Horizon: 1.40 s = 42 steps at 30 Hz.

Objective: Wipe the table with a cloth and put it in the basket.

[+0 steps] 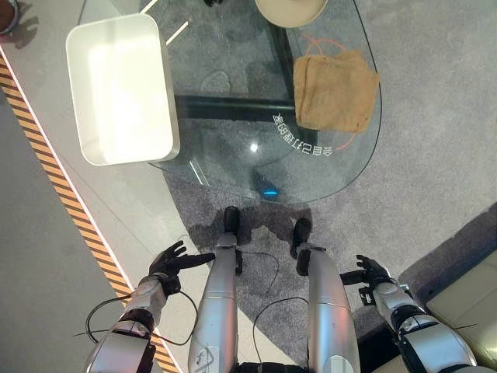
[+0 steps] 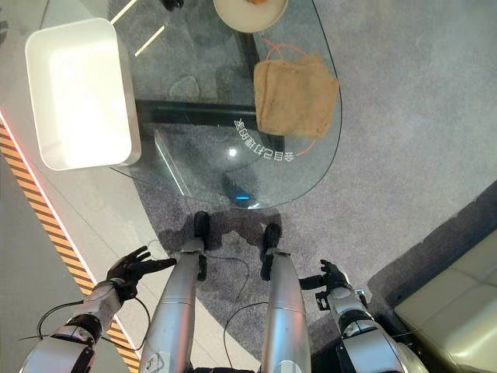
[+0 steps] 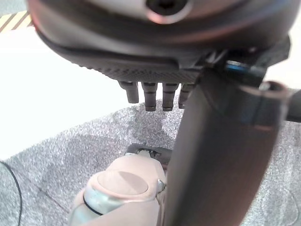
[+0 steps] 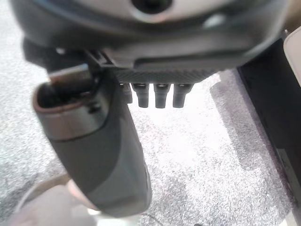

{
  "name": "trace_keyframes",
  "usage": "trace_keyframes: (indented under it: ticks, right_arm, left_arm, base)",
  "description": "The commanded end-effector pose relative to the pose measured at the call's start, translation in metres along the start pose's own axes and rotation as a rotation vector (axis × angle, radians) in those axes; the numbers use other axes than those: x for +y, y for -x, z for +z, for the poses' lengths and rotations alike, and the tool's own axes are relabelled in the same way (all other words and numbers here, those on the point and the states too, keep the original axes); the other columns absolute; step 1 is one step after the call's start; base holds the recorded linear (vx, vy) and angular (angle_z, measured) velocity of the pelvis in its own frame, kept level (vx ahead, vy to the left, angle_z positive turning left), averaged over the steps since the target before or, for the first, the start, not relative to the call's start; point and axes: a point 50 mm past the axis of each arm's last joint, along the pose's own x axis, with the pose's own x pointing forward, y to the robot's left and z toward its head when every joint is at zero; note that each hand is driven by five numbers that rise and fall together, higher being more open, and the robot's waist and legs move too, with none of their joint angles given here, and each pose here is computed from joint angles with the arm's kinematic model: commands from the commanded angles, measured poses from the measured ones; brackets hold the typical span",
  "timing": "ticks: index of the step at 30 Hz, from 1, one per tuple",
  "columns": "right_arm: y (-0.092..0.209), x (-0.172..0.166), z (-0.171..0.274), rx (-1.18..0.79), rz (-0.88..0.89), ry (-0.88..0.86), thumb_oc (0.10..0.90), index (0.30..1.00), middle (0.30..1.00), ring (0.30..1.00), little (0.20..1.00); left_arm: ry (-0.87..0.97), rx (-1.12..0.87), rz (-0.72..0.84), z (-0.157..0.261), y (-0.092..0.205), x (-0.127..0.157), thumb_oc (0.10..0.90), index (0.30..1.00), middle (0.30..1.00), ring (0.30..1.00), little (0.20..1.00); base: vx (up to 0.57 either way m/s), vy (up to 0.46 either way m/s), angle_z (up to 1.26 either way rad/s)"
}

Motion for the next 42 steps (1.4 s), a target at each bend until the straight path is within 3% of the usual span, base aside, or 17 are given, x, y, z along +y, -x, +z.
trace_keyframes:
  ticks: [1,9,17,23,31,42]
  right_arm:
    - [0.004,-0.019,-0.03,0.046,-0.081,-0.033,0.8,0.9,0.9,0.9,0.9]
    - [0.003,-0.033,-0.01,-0.054,-0.195,-0.054,0.8,0.9,0.9,0.9,0.9]
    - [0.008,-0.088,0.026,-0.172,-0.511,-0.113,0.8,0.9,0.9,0.9,0.9]
    - [0.021,-0.131,0.067,-0.339,-0.639,-0.176,0.8,0.9,0.9,0.9,0.9]
    - [0.057,-0.173,0.146,-0.647,-0.801,-0.213,0.8,0.9,0.9,0.9,0.9]
    - [0.123,-0.189,0.247,-0.986,-0.874,-0.187,0.8,0.9,0.9,0.9,0.9]
  left_arm:
    - [0.014,0.049,0.039,-0.024,0.008,0.012,0.8,0.9,0.9,0.9,0.9]
    - [0.018,0.033,0.03,-0.022,0.008,0.014,0.8,0.9,0.9,0.9,0.9]
    - [0.009,0.016,0.035,-0.014,0.008,0.022,0.8,0.9,0.9,0.9,0.9]
    - [0.001,0.011,0.046,-0.013,0.01,0.031,0.8,0.9,0.9,0.9,0.9]
    - [0.013,-0.01,0.05,-0.008,0.011,0.034,0.8,0.9,0.9,0.9,0.9]
    - [0.014,-0.032,0.039,-0.003,0.01,0.032,0.8,0.9,0.9,0.9,0.9]
  base:
    - [0.0,-0.032,-0.01]
    - [0.0,-0.005,0.01]
    - [0.02,-0.012,0.03]
    - [0.01,-0.017,0.01]
    - [-0.02,0.019,0.0]
    - [-0.05,0.023,-0.02]
